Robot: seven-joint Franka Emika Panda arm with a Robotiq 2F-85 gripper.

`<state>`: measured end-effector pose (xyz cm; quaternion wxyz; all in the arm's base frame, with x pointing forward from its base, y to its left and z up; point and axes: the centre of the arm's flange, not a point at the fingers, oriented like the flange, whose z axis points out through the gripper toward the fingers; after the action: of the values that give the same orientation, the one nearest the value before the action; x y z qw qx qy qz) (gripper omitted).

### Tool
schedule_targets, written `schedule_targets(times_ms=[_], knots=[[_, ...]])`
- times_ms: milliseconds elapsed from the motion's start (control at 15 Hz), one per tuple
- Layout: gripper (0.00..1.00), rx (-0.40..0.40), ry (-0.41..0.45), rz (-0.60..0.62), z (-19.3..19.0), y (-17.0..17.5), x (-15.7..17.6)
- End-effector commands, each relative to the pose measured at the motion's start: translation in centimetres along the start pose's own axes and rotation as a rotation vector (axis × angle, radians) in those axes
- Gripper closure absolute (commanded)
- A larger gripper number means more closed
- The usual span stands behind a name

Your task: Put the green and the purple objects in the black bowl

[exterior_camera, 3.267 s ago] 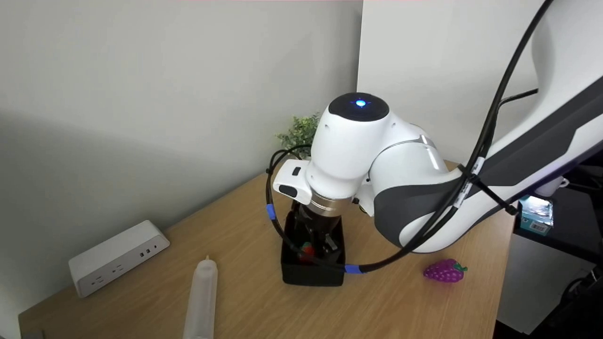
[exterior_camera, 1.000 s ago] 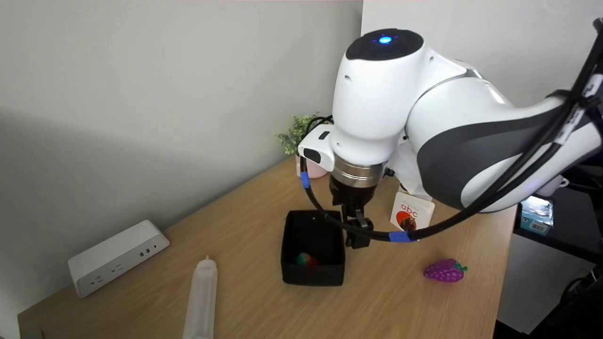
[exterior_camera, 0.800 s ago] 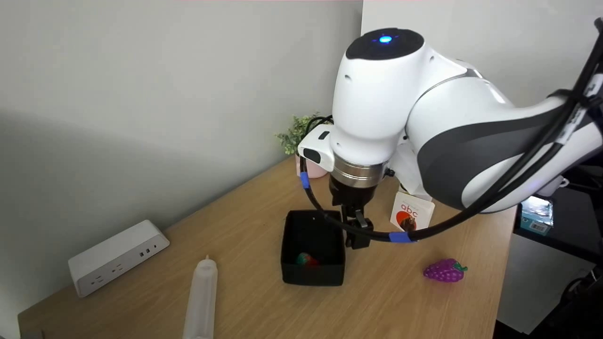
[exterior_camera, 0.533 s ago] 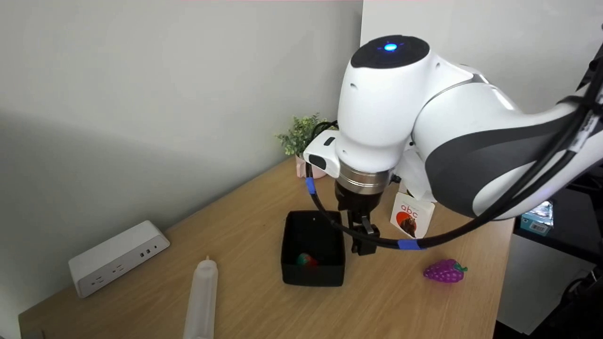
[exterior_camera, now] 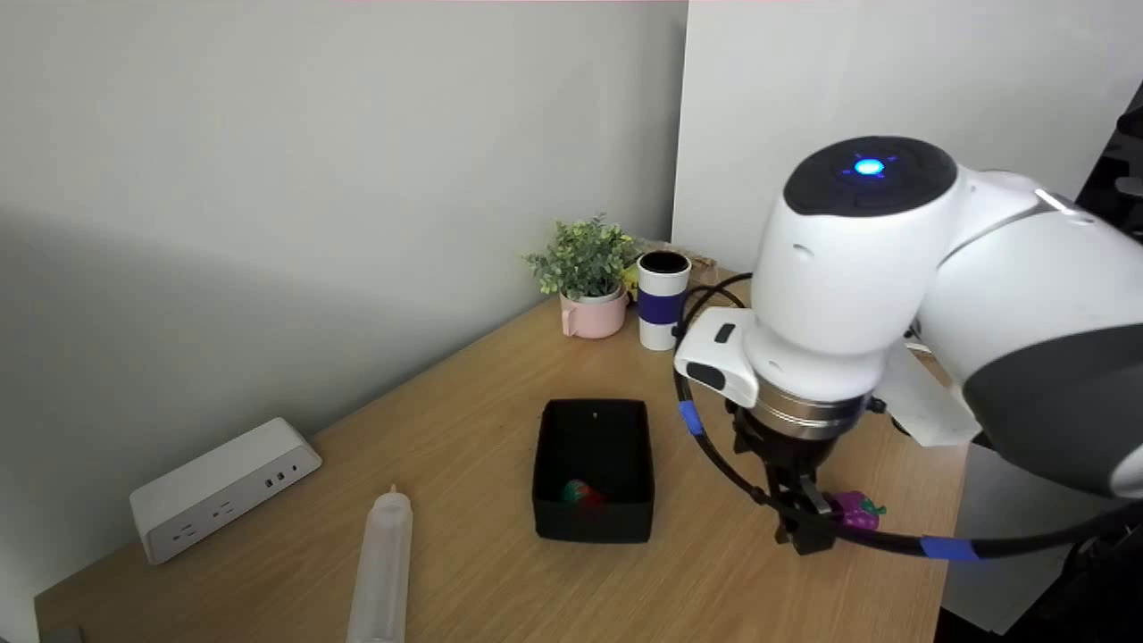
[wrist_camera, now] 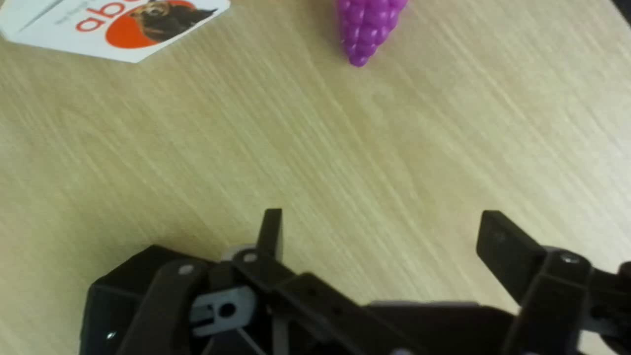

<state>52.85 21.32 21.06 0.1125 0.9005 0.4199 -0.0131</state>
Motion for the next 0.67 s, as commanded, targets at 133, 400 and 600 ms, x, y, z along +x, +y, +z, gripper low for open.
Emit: schedule_targets(times_ms=[133, 400, 600], knots=[[0.0, 0.042, -0.054, -0.203, 2.0, -5.2, -6.2], [0.0, 0.012, -0.131, -0.324, 3.6, -6.6, -9.3], [0.0, -0.038, -0.13, -0.355, 4.0, -6.5, -11.1]])
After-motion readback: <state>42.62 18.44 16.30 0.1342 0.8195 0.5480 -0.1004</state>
